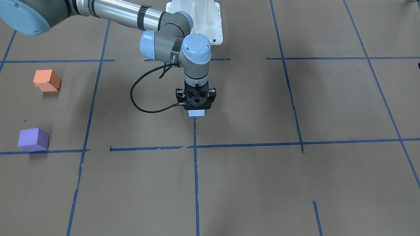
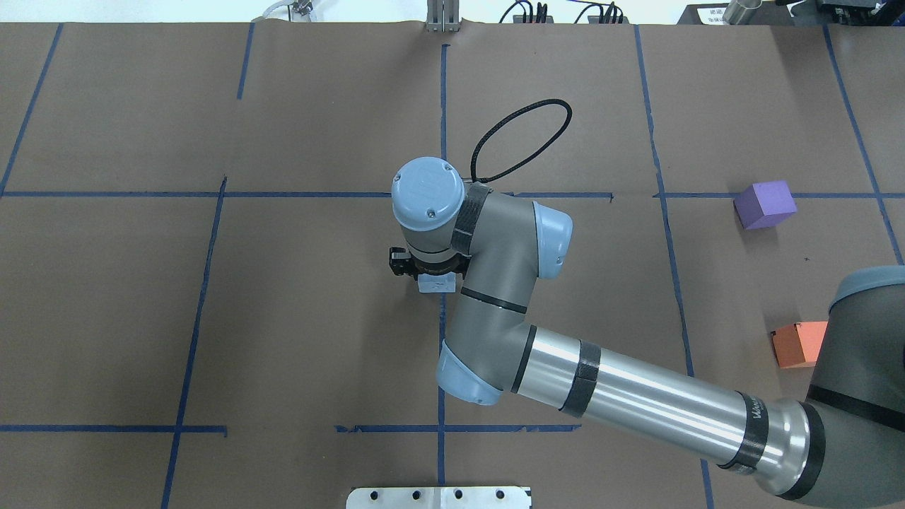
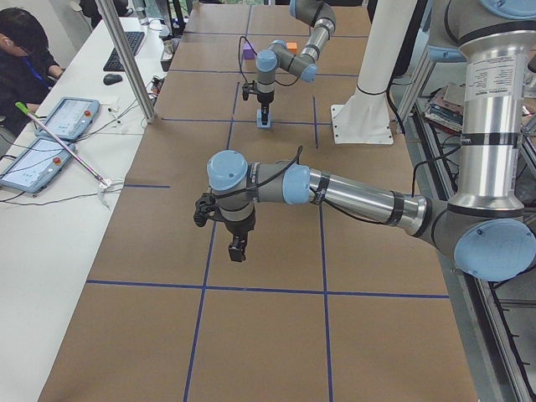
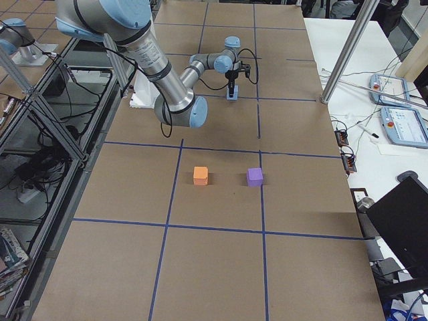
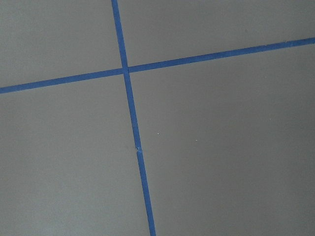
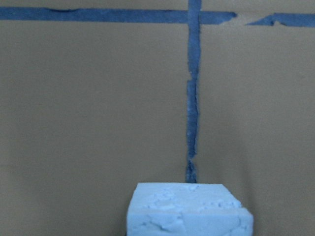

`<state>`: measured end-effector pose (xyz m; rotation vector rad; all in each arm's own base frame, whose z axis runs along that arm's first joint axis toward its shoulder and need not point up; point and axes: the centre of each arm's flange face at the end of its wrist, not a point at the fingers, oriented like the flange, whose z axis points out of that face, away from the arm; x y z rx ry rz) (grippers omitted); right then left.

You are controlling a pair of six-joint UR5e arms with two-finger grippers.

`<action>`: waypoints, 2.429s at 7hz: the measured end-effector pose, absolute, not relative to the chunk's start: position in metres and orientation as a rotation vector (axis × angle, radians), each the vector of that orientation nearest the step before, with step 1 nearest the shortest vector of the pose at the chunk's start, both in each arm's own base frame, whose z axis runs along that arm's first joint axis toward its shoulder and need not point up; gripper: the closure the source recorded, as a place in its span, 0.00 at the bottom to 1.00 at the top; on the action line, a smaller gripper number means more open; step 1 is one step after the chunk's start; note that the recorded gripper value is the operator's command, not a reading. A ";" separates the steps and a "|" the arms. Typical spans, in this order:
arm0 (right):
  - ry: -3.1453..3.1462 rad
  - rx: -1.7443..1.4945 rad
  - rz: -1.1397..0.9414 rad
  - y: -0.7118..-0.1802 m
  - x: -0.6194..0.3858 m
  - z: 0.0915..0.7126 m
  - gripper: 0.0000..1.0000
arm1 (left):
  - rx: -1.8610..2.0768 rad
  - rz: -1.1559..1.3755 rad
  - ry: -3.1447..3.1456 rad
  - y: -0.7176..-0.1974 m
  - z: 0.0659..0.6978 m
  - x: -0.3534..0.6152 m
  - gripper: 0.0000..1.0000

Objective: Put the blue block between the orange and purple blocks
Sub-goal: 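Lift and carry the light blue cube with the right gripper toward the purple cube, then lower the light blue cube between the purple and orange cubes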

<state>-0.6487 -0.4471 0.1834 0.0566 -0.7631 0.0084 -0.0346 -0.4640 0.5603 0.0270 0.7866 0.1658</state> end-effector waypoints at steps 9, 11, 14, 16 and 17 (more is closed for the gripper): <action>-0.718 0.103 -0.146 -0.480 -0.291 0.410 0.84 | 0.030 0.167 0.787 -0.464 0.559 -0.035 0.00; -0.725 0.104 -0.154 -0.454 -0.239 0.492 0.84 | 0.030 0.169 0.787 -0.464 0.559 -0.034 0.00; -0.742 0.087 -0.081 -0.447 -0.230 0.559 0.54 | 0.030 0.168 0.787 -0.464 0.559 -0.034 0.00; -0.764 0.091 -0.059 -0.447 -0.230 0.582 0.00 | 0.030 0.168 0.787 -0.464 0.559 -0.034 0.00; -0.771 0.090 -0.057 -0.447 -0.230 0.583 0.00 | 0.030 0.168 0.788 -0.464 0.558 -0.034 0.00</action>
